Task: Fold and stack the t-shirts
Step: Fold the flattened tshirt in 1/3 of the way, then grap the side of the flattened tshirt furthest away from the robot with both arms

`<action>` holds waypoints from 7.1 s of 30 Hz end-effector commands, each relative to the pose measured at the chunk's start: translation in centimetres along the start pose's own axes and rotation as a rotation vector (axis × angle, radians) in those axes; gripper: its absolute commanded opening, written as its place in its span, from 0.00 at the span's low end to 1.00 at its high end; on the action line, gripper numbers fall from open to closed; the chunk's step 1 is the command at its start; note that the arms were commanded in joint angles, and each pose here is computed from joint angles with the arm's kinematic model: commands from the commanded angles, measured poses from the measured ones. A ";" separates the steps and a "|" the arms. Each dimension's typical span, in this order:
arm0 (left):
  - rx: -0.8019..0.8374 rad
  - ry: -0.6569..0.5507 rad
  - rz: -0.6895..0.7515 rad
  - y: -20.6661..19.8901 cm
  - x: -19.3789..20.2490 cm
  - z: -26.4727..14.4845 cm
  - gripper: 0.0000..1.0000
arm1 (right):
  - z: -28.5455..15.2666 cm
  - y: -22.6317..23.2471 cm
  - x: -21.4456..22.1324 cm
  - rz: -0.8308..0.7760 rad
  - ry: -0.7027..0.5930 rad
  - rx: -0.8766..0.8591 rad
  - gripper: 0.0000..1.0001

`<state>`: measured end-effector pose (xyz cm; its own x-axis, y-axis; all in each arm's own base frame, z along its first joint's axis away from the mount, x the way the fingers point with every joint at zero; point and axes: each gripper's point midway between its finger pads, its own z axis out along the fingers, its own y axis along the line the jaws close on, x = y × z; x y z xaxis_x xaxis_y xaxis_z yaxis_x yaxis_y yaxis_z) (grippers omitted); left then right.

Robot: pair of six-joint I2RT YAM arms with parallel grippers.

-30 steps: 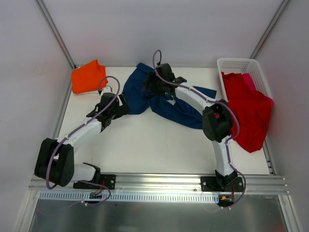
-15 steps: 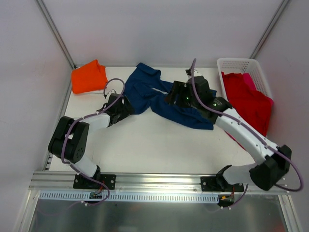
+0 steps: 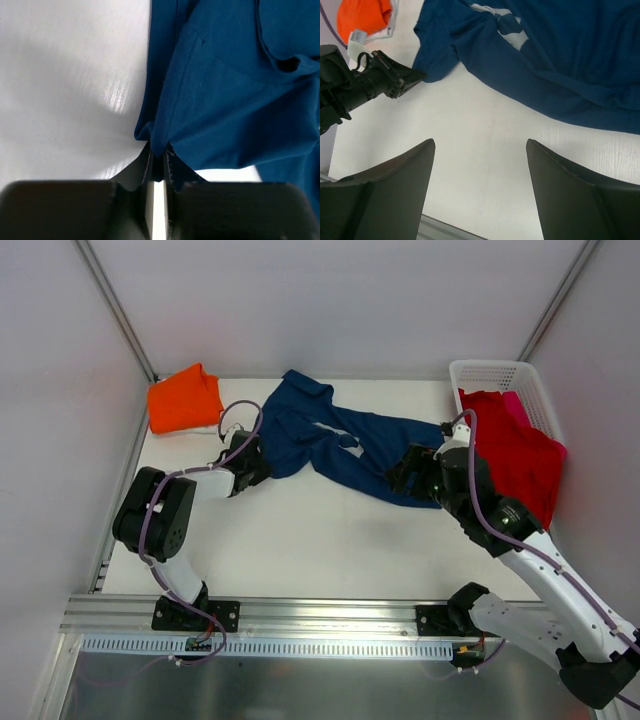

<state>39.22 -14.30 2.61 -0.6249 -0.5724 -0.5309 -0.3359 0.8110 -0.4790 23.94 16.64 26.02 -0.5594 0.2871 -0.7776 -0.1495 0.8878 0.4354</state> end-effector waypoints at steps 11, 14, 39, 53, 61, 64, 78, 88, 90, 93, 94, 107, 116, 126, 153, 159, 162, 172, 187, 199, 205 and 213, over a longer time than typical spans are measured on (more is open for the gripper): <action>-0.089 -0.183 0.070 0.8 -4.8 -5.3 0.00 | -0.2 -1.7 2.0 0.024 0.041 0.055 0.78; -0.125 -0.253 0.097 1.5 -6.4 -7.9 0.00 | -0.2 -1.4 2.1 0.034 0.047 0.040 0.78; -0.159 -0.387 0.188 1.2 -11.2 -16.9 0.99 | 2.0 -0.9 4.8 -0.036 0.207 0.065 0.79; 0.261 -0.339 0.015 -7.9 -18.9 -1.6 0.99 | 2.1 -3.5 5.3 -0.076 0.177 0.144 0.85; 0.408 -0.398 -0.034 -11.0 -21.0 3.1 0.99 | 2.6 -4.7 6.4 -0.085 0.183 0.168 0.87; 0.452 -0.380 -0.088 -11.8 -21.1 4.6 0.99 | 2.8 -5.4 6.9 -0.097 0.196 0.192 0.87; 0.469 -0.309 -0.209 -12.0 -20.0 7.6 0.96 | 4.2 -7.5 7.4 -0.089 0.221 0.251 0.88; 0.302 -0.249 -0.313 -9.5 -17.3 6.2 0.93 | 5.3 -7.6 7.9 -0.076 0.241 0.256 0.88; 0.295 -0.231 -0.327 -9.3 -16.2 5.9 0.93 | 5.5 -7.5 8.0 -0.074 0.245 0.253 0.88; 0.327 -0.225 -0.312 -10.0 -15.8 6.3 0.93 | 5.5 -7.4 8.2 -0.067 0.253 0.249 0.88; 0.339 -0.220 -0.313 -10.3 -15.8 6.5 0.94 | 5.6 -7.4 8.2 -0.066 0.254 0.246 0.88; 0.413 -0.199 -0.319 -13.3 -16.5 9.5 0.93 | 5.2 -8.6 8.0 -0.068 0.239 0.269 0.88; 0.382 -0.202 -0.367 -12.3 -14.6 8.7 0.90 | 5.8 -9.1 8.4 -0.074 0.264 0.291 0.88; 0.310 -0.202 -0.376 -11.4 -13.4 8.3 0.89 | 6.0 -9.0 8.4 -0.067 0.267 0.289 0.88; 0.257 -0.248 -0.345 -11.7 -14.8 11.9 0.87 | 6.4 -9.8 8.6 -0.077 0.288 0.310 0.88; 0.271 -0.262 -0.345 -11.7 -15.0 10.6 0.86 | 7.0 -9.8 8.9 -0.069 0.300 0.311 0.88; 0.266 -0.276 -0.345 -11.3 -15.0 9.2 0.87 | 7.1 -9.6 9.1 -0.061 0.309 0.302 0.88; 0.236 -0.267 -0.331 -10.6 -14.6 9.7 0.87 | 6.9 -9.2 8.9 -0.046 0.298 0.284 0.88; 0.225 -0.257 -0.336 -10.6 -14.3 12.6 0.86 | 7.1 -9.8 8.8 -0.073 0.309 0.302 0.88; 0.225 -0.246 -0.351 -10.5 -14.0 14.2 0.86 | 8.0 -10.2 9.4 -0.073 0.340 0.317 0.88; 0.230 -0.249 -0.366 -10.6 -14.1 14.6 0.55 | 8.5 -10.4 9.6 -0.077 0.352 0.322 0.88; 0.183 -0.227 -0.371 -9.9 -13.8 15.6 0.00 | 8.7 -10.7 10.0 -0.079 0.366 0.333 0.88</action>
<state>61.47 -16.16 2.97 -0.3132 -0.8517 -0.4201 -0.3657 0.5164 -0.7743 25.86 12.76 8.39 -0.8367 0.1187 -0.5346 0.0450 0.9878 0.1490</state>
